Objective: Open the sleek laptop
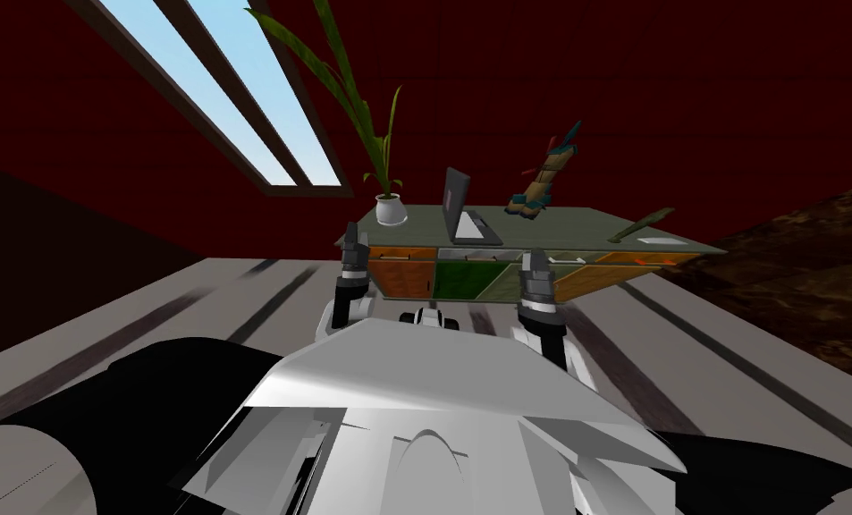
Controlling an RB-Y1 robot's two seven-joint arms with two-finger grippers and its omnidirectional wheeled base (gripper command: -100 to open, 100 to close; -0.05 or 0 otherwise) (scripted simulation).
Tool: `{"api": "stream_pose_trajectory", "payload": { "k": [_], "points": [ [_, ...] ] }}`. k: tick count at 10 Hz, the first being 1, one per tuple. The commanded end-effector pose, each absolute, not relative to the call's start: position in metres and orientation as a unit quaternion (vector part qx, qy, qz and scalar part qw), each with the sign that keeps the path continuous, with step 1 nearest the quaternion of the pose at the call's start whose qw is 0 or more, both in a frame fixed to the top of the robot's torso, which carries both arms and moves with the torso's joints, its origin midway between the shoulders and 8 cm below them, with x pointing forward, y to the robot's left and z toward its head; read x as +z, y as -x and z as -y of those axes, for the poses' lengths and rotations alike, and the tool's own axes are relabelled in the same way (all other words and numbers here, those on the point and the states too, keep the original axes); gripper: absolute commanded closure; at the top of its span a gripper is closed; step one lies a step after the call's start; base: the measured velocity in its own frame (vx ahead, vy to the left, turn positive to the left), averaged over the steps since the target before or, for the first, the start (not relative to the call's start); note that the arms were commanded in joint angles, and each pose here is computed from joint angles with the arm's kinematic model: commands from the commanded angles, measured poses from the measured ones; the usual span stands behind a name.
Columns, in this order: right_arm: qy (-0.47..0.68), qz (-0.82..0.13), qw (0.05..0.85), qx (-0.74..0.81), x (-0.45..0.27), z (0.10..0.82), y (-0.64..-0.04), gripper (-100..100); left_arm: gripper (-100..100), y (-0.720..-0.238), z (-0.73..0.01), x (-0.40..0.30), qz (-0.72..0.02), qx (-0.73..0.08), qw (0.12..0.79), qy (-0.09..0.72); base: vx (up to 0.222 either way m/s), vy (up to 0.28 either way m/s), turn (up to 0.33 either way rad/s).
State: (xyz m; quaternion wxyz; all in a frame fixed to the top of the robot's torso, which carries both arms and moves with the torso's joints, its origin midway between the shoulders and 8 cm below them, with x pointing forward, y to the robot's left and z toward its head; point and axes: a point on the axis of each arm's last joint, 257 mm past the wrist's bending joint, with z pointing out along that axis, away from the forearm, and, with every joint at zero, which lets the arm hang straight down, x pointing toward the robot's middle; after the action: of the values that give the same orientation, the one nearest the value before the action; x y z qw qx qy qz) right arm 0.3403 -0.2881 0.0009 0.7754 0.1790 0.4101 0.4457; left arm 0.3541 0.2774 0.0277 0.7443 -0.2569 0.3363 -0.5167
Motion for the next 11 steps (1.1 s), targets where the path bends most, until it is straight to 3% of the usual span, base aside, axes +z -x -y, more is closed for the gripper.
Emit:
{"api": "stream_pose_trajectory", "payload": {
  "k": [1,11],
  "points": [
    [-0.164,-0.465,0.777,0.391,-0.017,0.313,-0.339,-100,0,-0.354,-0.277,0.028,-0.336,-0.517,0.744,0.257,0.025,0.098,0.008],
    [-0.086,-0.612,0.759,0.204,-0.042,0.392,-0.326,-100,0,-0.354,-0.277,0.028,-0.336,-0.517,0.744,0.257,0.018,0.077,0.006]
  ]
}}
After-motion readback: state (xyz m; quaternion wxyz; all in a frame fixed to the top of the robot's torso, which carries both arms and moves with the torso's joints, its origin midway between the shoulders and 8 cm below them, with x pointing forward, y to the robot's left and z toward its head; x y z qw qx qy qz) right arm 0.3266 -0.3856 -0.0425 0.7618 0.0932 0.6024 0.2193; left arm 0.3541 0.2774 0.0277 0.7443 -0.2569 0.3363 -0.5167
